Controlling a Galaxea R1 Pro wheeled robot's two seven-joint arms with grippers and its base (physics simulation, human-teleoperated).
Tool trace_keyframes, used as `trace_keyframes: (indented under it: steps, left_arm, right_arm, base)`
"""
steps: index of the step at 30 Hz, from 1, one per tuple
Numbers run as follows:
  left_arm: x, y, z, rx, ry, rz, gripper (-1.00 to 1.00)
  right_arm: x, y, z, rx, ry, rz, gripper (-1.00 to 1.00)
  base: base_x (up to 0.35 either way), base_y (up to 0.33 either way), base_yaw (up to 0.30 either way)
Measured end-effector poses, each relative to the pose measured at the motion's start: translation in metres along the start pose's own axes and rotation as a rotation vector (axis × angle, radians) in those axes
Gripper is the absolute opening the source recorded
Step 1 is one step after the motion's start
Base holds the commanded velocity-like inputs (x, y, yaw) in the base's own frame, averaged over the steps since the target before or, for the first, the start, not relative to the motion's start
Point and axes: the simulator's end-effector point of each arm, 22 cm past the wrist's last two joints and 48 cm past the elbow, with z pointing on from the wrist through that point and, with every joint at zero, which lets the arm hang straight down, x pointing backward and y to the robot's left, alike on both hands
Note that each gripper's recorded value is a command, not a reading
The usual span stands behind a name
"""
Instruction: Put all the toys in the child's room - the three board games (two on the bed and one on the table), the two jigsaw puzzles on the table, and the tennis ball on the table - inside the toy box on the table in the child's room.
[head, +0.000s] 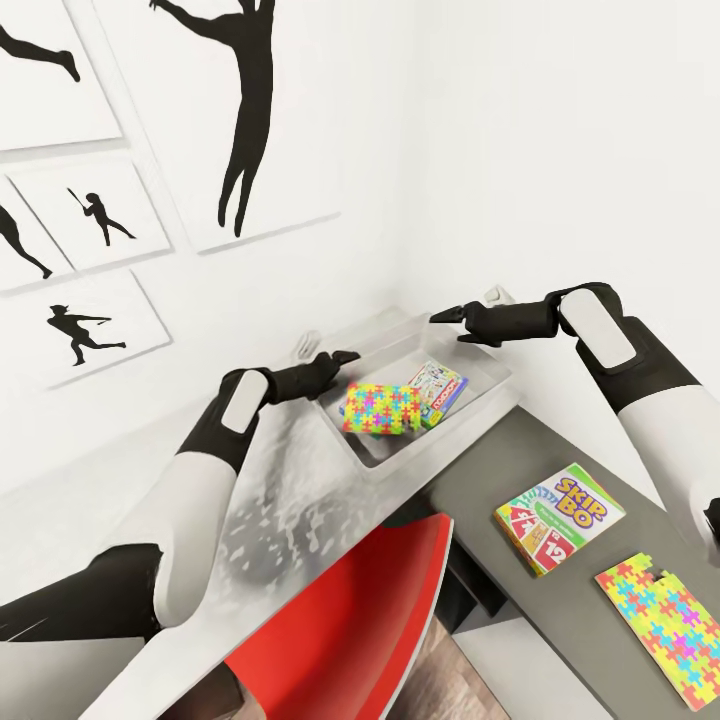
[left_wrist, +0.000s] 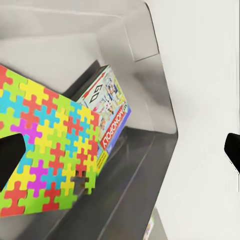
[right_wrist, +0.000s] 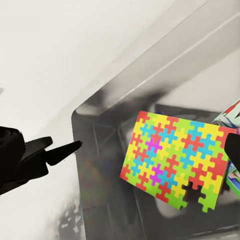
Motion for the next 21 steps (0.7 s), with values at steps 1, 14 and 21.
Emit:
trace_keyframes:
  steps: [1,14,21]
  left_arm:
    - [-0.001,-0.002,-0.001,0.002,-0.002,0.003,1.0]
    - [-0.013,-0.018,-0.013,0.044,-0.004,-0.005,1.0]
    - [-0.012,-0.027,-0.017,0.1,0.012,-0.029,1.0]
  right_arm:
    - [0.0,0.0,0.0,0.0,0.0,0.0,1.0]
    - [0.0,-0.001,0.0,0.002,0.0,0.0,1.0]
    - [0.0,-0.001,-0.001,0.003,-0.001,0.0,1.0]
  base:
    - [0.0,0.0,0.0]
    - [0.0,0.0,0.0]
    - [0.0,0.0,0.0]
